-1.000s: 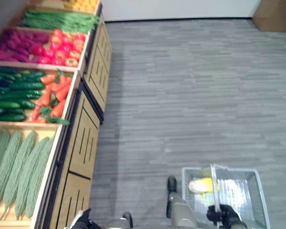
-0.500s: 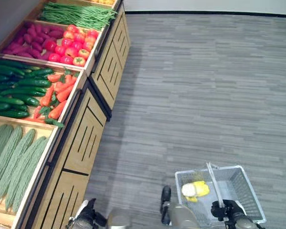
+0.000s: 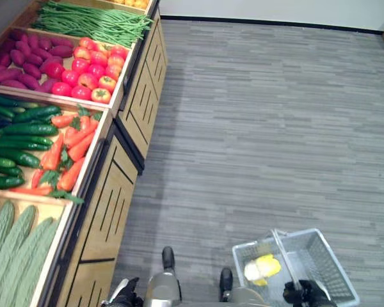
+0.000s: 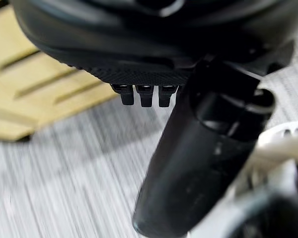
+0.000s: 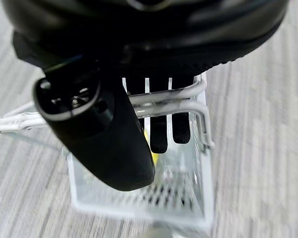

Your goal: Get the vegetables into the basket

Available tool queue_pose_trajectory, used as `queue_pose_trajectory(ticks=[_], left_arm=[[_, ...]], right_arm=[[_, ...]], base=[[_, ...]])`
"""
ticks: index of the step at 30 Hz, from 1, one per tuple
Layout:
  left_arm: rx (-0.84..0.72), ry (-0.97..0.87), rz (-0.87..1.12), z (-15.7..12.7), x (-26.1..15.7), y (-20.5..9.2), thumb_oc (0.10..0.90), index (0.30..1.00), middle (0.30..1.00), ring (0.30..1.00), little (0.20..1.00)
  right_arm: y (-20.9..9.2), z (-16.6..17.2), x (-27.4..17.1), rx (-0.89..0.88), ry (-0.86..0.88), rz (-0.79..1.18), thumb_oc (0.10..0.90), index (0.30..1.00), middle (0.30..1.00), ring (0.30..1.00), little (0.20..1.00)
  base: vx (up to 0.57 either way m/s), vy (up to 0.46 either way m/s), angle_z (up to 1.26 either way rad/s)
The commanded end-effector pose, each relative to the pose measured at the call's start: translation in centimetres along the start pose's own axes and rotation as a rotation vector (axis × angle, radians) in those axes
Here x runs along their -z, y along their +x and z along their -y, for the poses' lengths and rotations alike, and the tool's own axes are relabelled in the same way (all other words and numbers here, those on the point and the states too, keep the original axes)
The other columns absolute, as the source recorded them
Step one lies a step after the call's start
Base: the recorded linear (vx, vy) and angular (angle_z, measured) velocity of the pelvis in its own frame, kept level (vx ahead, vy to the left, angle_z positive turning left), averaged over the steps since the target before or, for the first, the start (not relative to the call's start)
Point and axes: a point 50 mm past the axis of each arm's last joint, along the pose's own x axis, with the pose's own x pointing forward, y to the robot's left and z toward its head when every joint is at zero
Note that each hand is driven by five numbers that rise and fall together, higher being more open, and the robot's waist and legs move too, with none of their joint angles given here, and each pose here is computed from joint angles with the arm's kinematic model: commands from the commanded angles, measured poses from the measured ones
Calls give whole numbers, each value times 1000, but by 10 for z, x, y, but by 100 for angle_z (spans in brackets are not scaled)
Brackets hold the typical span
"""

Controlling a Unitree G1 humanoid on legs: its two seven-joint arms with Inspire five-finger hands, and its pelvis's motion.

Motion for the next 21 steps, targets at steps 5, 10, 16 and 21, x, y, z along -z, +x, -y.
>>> queue_pose_trajectory(ticks=[5, 10, 16, 21], left_arm=[[-86, -38, 70, -29, -21, 5, 900, 1000, 1000, 1000, 1000], [-102, -49, 74, -33, -25, 6, 900, 1000, 1000, 1000, 1000], [-77, -40, 58, -23, -22, 5, 900, 1000, 1000, 1000, 1000], [-60, -46, 26, -15, -14, 4, 900, 1000, 1000, 1000, 1000]], right_arm=[[5, 11, -50, 30, -41, 183, 400, 300, 300, 300, 300], [5, 5, -54, 23, -30, 201, 400, 300, 300, 300, 300], [5, 4, -52, 13, -37, 185, 400, 300, 300, 300, 300], [5, 8, -51, 21, -41, 179, 400, 300, 300, 300, 300]], base=[[191, 297, -56], [234, 51, 13], [296, -126, 53], [207, -228, 39]])
